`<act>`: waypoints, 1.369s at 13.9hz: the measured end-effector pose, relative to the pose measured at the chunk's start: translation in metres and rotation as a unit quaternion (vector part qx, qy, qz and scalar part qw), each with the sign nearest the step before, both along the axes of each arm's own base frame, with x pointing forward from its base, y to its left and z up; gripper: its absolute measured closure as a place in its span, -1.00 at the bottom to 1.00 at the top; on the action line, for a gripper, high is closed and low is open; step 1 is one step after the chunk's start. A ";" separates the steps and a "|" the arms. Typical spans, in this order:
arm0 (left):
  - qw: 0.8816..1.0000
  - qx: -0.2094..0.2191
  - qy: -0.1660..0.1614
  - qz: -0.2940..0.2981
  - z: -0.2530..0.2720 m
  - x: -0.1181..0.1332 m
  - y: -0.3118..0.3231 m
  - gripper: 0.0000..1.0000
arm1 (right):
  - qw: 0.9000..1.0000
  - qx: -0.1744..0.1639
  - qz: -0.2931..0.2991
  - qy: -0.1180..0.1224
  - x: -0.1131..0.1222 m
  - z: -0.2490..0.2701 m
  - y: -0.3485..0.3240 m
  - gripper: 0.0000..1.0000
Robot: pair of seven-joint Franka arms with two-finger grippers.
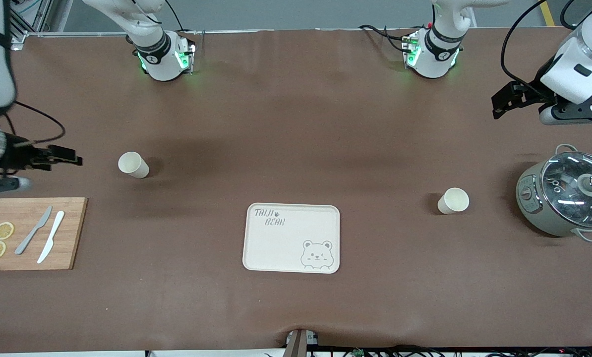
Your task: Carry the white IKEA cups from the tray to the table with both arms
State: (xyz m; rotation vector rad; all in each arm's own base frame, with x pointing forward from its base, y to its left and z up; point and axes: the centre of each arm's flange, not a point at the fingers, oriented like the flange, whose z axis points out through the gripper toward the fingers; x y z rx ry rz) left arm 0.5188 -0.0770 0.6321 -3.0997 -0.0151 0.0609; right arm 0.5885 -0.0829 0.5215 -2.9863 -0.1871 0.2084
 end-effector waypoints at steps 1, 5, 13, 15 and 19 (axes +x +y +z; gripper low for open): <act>1.000 0.000 0.000 -0.002 0.000 0.000 0.002 -1.00 | 1.000 -0.007 0.005 -0.014 0.003 0.026 0.000 -1.00; 1.000 -0.001 0.003 -0.002 0.000 0.002 0.023 -1.00 | 1.000 -0.014 -0.014 -0.011 -0.011 0.084 0.021 -1.00; 1.000 -0.001 0.004 -0.004 0.000 0.002 0.022 -1.00 | 0.999 -0.020 -0.018 -0.029 -0.063 0.150 0.074 -1.00; 1.000 -0.001 0.003 -0.004 0.001 0.002 0.021 -1.00 | 0.999 -0.020 -0.020 -0.021 -0.063 0.143 0.073 -1.00; 1.000 -0.003 -0.010 -0.005 0.012 0.004 0.020 -1.00 | 0.999 -0.020 -0.020 -0.019 -0.063 0.141 0.073 -1.00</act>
